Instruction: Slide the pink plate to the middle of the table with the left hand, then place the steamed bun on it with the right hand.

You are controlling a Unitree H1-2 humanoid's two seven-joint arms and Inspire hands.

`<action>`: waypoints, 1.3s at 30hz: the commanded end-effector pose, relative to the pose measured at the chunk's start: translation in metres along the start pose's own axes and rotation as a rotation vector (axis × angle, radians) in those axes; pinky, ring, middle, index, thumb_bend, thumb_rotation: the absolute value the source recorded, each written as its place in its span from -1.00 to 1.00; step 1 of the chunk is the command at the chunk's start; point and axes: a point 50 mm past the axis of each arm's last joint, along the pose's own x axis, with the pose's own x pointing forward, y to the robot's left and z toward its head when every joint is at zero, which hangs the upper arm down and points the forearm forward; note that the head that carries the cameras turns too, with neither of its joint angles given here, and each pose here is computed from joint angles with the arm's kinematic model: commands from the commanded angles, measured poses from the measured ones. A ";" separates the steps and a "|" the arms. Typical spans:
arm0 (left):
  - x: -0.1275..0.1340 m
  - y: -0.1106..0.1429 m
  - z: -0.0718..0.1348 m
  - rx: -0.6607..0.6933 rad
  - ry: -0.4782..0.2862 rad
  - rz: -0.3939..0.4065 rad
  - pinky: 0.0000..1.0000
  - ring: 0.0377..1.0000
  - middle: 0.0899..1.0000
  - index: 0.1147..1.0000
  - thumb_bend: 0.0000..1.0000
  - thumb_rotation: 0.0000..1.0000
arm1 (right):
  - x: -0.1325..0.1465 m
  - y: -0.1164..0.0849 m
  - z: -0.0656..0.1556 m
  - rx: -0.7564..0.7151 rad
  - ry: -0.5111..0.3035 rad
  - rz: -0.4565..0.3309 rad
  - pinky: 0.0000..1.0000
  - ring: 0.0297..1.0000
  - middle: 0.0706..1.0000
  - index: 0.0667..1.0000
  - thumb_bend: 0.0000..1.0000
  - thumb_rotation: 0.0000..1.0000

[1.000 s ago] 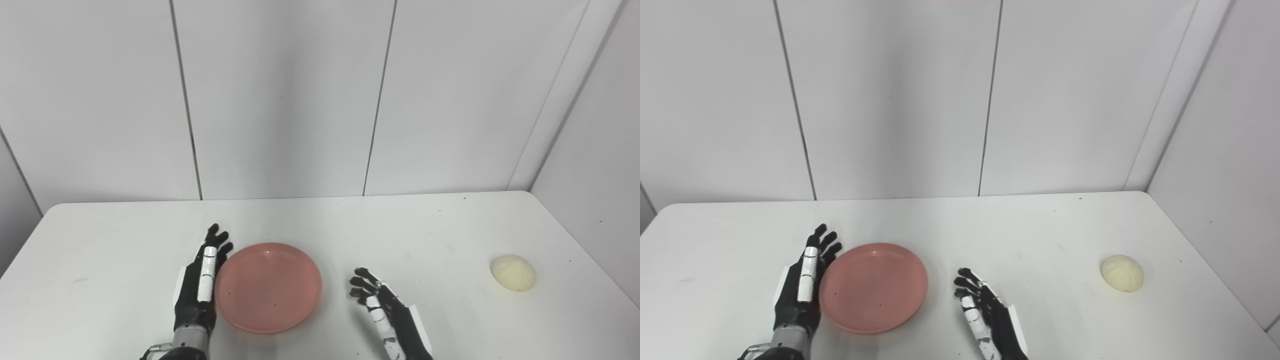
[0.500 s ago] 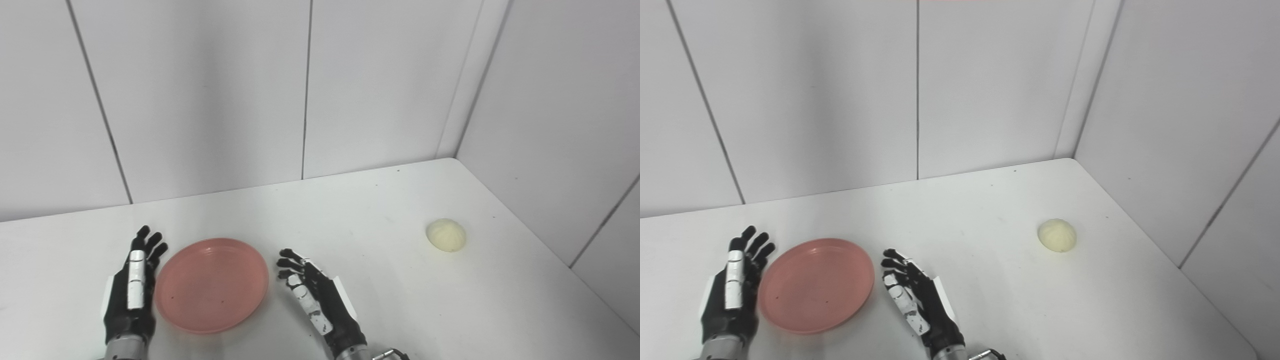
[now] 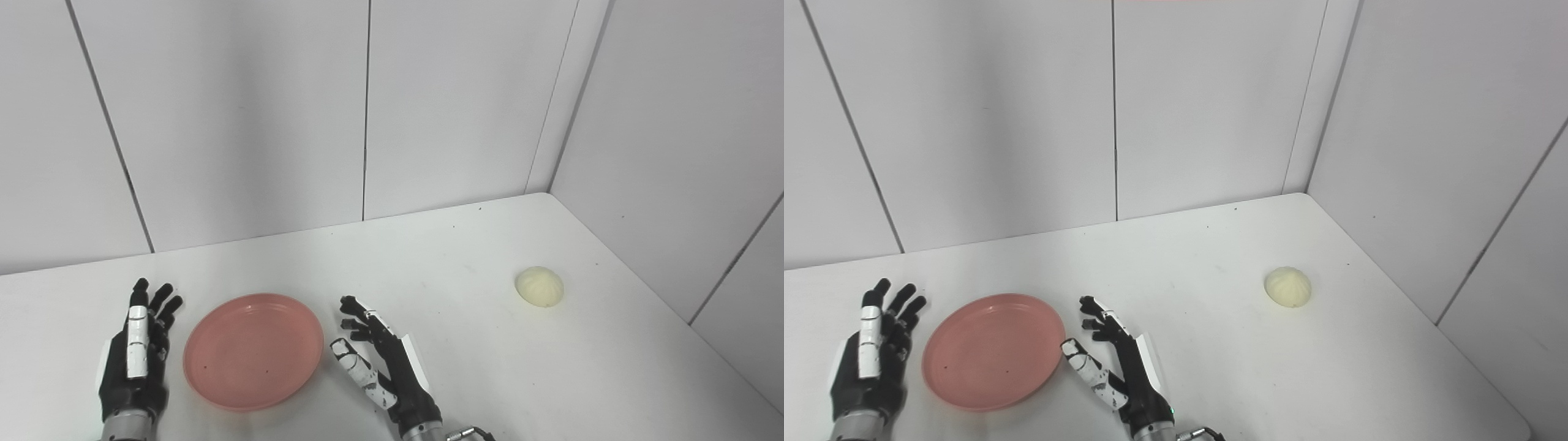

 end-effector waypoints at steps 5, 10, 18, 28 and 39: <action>0.000 -0.003 0.004 0.011 -0.013 -0.019 1.00 0.76 0.79 1.00 0.54 0.77 | 0.029 -0.051 0.029 -0.185 -0.218 -0.127 0.33 0.49 0.62 0.59 0.34 0.65; -0.001 -0.003 0.004 0.012 -0.010 -0.017 0.98 0.74 0.79 1.00 0.54 0.75 | 0.054 -0.094 0.044 -0.413 -0.315 -0.191 0.61 0.66 0.63 0.58 0.36 0.59; -0.007 -0.006 0.004 0.002 0.015 -0.058 0.99 0.80 0.78 1.00 0.49 0.74 | 0.065 -0.167 0.055 -0.640 -0.256 -0.355 0.52 0.56 0.59 0.58 0.44 0.49; -0.012 -0.012 0.007 -0.013 0.036 -0.114 0.96 0.78 0.72 1.00 0.44 0.73 | 0.059 -0.220 0.043 -0.768 -0.138 -0.527 0.56 0.59 0.59 0.58 0.50 0.23; -0.014 -0.012 0.008 -0.013 0.056 -0.116 0.87 0.72 0.67 0.99 0.43 0.70 | 0.059 -0.237 0.008 -0.865 0.164 -0.581 0.91 0.72 0.69 0.57 0.64 0.09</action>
